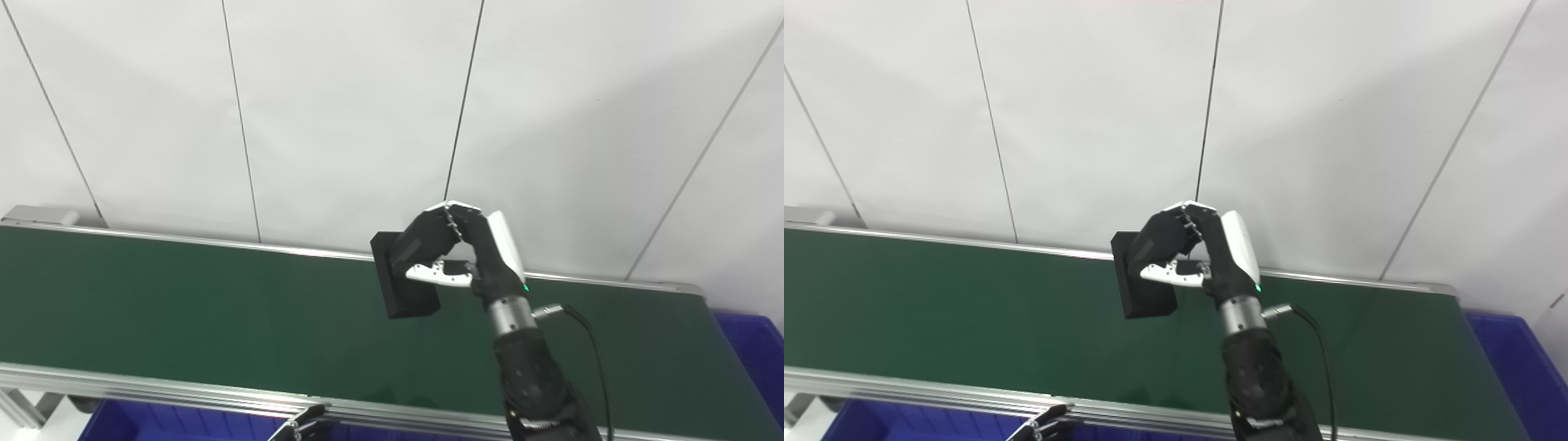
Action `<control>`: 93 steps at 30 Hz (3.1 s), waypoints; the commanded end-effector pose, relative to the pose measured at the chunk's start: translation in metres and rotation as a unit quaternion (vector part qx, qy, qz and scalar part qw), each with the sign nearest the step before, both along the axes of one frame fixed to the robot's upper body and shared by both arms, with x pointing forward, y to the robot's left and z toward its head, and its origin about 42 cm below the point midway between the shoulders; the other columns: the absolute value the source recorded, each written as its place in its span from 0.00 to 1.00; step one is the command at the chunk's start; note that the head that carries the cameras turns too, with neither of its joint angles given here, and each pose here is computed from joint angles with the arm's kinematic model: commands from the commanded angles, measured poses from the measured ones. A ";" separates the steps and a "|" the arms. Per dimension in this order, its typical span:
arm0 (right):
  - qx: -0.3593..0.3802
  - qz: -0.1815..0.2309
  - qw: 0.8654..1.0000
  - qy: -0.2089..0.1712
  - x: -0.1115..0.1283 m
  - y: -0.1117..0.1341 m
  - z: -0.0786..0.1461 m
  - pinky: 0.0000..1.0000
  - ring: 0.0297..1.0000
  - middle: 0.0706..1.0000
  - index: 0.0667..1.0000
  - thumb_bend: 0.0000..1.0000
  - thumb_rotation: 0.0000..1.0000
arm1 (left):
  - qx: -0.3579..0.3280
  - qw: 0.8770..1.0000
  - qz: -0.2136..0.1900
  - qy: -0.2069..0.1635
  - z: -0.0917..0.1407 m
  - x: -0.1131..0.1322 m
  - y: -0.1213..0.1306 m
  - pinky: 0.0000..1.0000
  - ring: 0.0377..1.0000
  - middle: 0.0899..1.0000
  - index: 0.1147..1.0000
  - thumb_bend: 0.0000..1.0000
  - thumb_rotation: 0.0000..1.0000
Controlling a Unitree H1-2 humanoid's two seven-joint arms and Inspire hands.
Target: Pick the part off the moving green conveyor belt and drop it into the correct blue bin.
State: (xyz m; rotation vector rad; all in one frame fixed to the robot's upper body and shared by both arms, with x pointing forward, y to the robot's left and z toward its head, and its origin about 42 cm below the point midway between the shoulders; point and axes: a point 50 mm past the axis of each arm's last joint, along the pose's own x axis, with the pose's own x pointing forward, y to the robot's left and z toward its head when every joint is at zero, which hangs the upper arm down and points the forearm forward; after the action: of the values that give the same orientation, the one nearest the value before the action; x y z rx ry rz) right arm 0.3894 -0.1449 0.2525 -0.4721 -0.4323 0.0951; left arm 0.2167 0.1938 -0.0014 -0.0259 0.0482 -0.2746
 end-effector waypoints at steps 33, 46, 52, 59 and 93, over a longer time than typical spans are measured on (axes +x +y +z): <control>0.005 -0.055 0.998 -0.027 -0.122 -0.060 0.026 0.32 0.40 0.43 0.49 0.52 0.00 | -0.021 0.998 -0.009 -0.057 0.044 0.031 0.018 0.67 0.73 0.74 0.82 0.92 0.72; 0.012 -0.083 0.996 0.007 -0.170 -0.066 0.001 0.31 0.40 0.43 0.49 0.52 0.00 | -0.021 0.998 -0.006 -0.054 0.049 0.029 0.021 0.67 0.74 0.74 0.81 0.93 0.73; 0.003 -0.093 0.995 0.043 -0.190 -0.067 -0.023 0.32 0.39 0.43 0.49 0.52 0.00 | -0.022 0.998 -0.007 -0.053 0.050 0.028 0.022 0.68 0.74 0.74 0.82 0.93 0.73; -0.005 -0.107 0.991 0.080 -0.206 -0.065 -0.054 0.33 0.40 0.44 0.48 0.52 0.00 | -0.019 0.998 -0.006 -0.055 0.054 0.025 0.025 0.67 0.74 0.75 0.82 0.92 0.73; -0.068 -0.068 0.978 0.185 -0.179 -0.058 -0.133 0.38 0.41 0.44 0.48 0.52 0.00 | -0.018 0.999 -0.011 -0.048 0.071 -0.004 0.028 0.68 0.74 0.74 0.82 0.93 0.72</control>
State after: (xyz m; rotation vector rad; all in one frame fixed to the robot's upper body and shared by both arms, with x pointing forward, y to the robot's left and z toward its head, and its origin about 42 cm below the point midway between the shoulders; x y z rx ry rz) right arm 0.2058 -0.2035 0.1106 -0.6004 0.0485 0.0737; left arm 0.2106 0.2230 0.0583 -0.0538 -0.0038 -0.2883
